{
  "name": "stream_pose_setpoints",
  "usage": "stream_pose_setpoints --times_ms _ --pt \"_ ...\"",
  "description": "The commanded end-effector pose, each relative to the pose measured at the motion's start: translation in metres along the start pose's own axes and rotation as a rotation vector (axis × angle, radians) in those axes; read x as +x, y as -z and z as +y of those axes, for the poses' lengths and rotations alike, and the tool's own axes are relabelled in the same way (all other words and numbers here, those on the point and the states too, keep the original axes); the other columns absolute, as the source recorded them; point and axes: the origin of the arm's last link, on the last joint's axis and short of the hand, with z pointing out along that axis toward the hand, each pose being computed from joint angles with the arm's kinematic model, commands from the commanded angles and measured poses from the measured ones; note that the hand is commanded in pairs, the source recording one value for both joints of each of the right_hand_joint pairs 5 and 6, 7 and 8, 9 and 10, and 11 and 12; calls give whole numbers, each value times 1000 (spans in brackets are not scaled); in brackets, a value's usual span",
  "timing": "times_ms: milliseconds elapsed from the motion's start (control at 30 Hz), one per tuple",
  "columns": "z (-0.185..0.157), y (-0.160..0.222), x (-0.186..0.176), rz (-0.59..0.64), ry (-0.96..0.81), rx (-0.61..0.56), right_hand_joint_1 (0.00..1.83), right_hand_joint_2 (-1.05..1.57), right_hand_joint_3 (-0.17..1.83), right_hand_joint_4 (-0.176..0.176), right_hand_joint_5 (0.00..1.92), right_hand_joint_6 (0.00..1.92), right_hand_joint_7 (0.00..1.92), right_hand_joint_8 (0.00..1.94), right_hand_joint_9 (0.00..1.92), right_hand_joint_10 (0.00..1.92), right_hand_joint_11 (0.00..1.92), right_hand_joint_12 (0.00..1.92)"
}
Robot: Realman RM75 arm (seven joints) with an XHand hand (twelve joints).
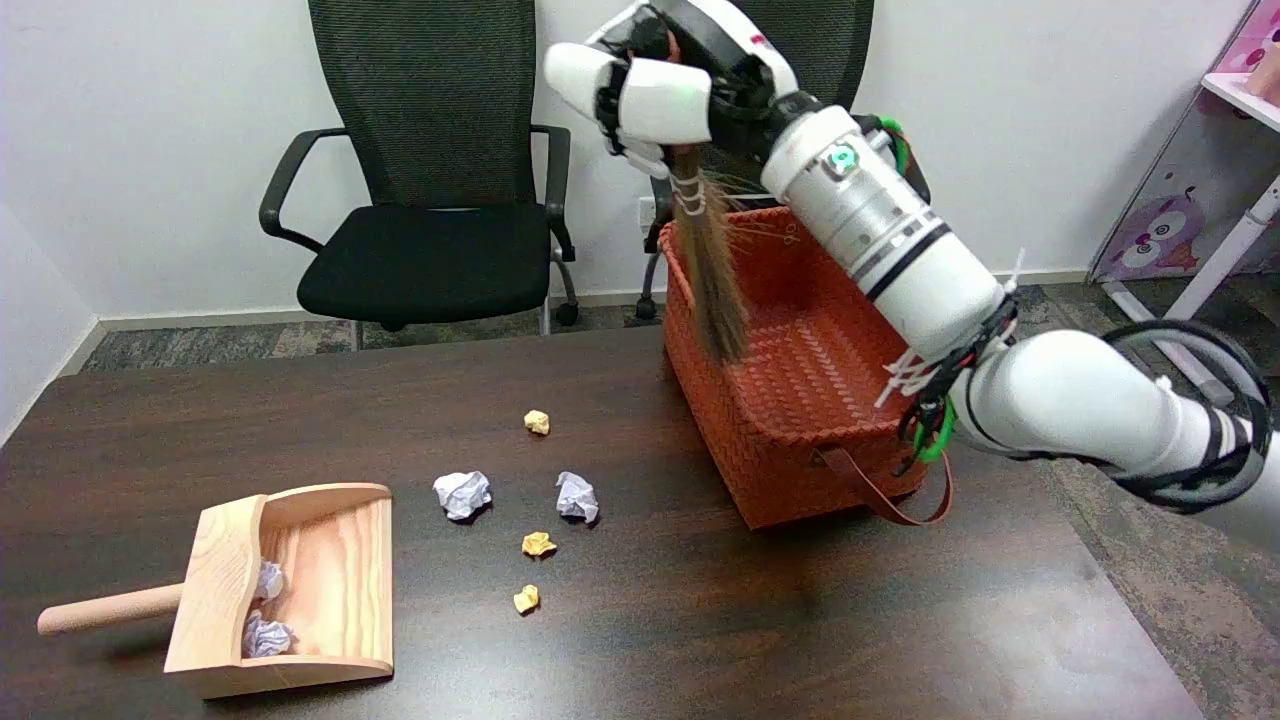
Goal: Sweep the paper ball into the dustpan.
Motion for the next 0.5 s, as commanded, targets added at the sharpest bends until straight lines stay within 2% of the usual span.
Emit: stream_pose_setpoints --times_ms 33,300,500 --pt "-33 -26 -47 -158 -69 59 944 1314 1257 176 1920 1920 1920 1920 1920 1920 1920 1920" --pt "-25 -25 -70 -154 28 36 941 1274 1331 176 1920 1920 1920 1920 1920 1920 1920 1920" --pt "5 -8 -106 -134 82 -117 936 1255 1365 176 1920 1920 1920 1920 1920 1920 1920 1920"
